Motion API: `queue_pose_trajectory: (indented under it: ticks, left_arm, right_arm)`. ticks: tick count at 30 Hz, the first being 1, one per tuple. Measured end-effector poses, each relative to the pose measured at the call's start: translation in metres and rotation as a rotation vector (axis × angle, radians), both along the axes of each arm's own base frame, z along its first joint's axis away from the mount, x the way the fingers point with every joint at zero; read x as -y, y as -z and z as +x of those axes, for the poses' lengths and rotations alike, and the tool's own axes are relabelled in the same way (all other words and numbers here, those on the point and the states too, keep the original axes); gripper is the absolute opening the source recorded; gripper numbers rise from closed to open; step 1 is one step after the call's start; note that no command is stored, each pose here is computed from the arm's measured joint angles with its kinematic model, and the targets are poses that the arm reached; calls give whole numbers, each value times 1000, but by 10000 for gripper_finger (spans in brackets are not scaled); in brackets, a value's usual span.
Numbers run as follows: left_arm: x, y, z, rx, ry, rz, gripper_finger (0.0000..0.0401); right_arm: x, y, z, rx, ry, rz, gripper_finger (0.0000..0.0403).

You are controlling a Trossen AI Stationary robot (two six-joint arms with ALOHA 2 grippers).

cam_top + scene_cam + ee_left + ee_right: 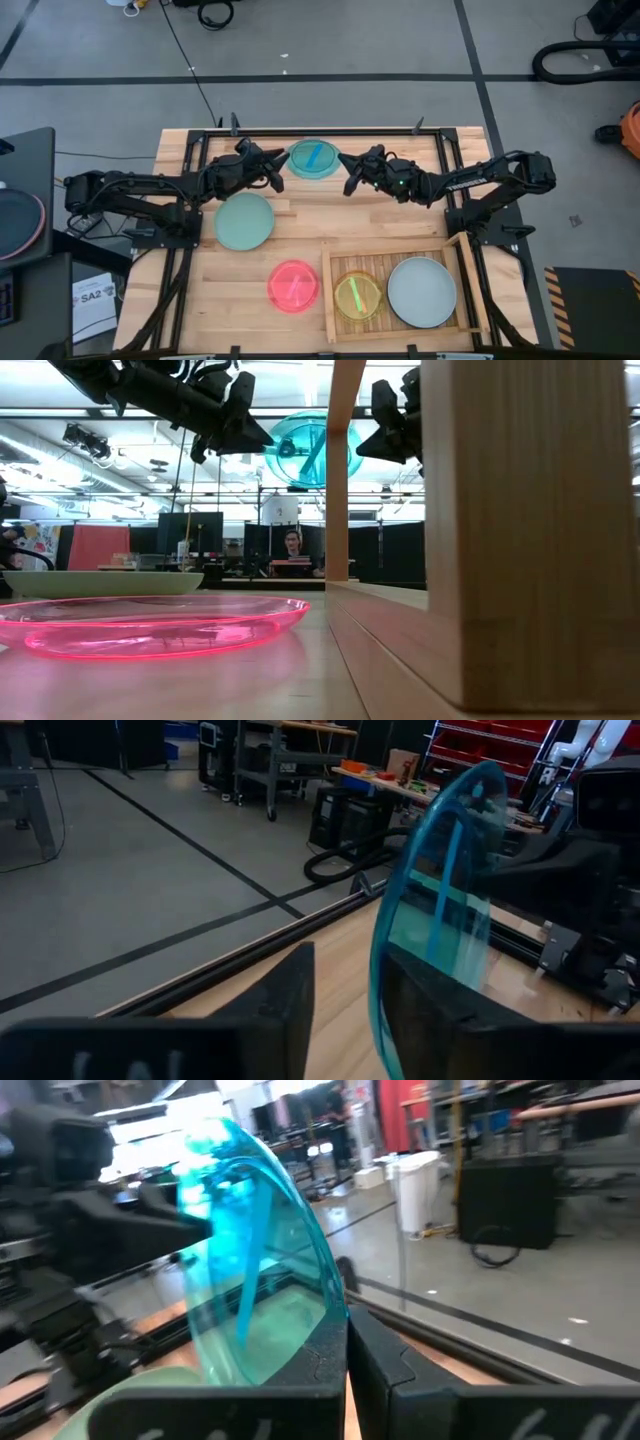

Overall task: Place and stack plates onto a shelf
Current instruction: Stack the blue plate on the green plate on the shelf

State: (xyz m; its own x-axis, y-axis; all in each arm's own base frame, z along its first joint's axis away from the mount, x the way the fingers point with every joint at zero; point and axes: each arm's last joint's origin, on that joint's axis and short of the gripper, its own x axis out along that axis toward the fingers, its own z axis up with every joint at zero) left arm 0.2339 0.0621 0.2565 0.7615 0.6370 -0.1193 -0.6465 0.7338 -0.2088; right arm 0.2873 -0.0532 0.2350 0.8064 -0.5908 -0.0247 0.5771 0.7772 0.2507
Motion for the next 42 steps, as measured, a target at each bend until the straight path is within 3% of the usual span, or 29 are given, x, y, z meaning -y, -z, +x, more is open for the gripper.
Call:
queue_pose_trajectory:
  ticks: [7,17,31,37,42]
  left_arm:
    - [0,0,0,2,-5,-4,147]
    - [0,1,0,-6,-5,-8,151]
    - [0,6,-1,-56,-5,-19,151]
    - [0,8,-1,-79,-5,-24,151]
    - [0,10,-2,-100,-5,-28,151]
  right_arm:
    - [12,0,-4,0,130,-3,7]
    - [35,-2,-11,-3,220,-13,7]
    - [28,-42,-43,45,83,-12,7]
    - [15,-58,-72,51,-50,115,7]
    - [3,-64,-93,75,-254,321,7]
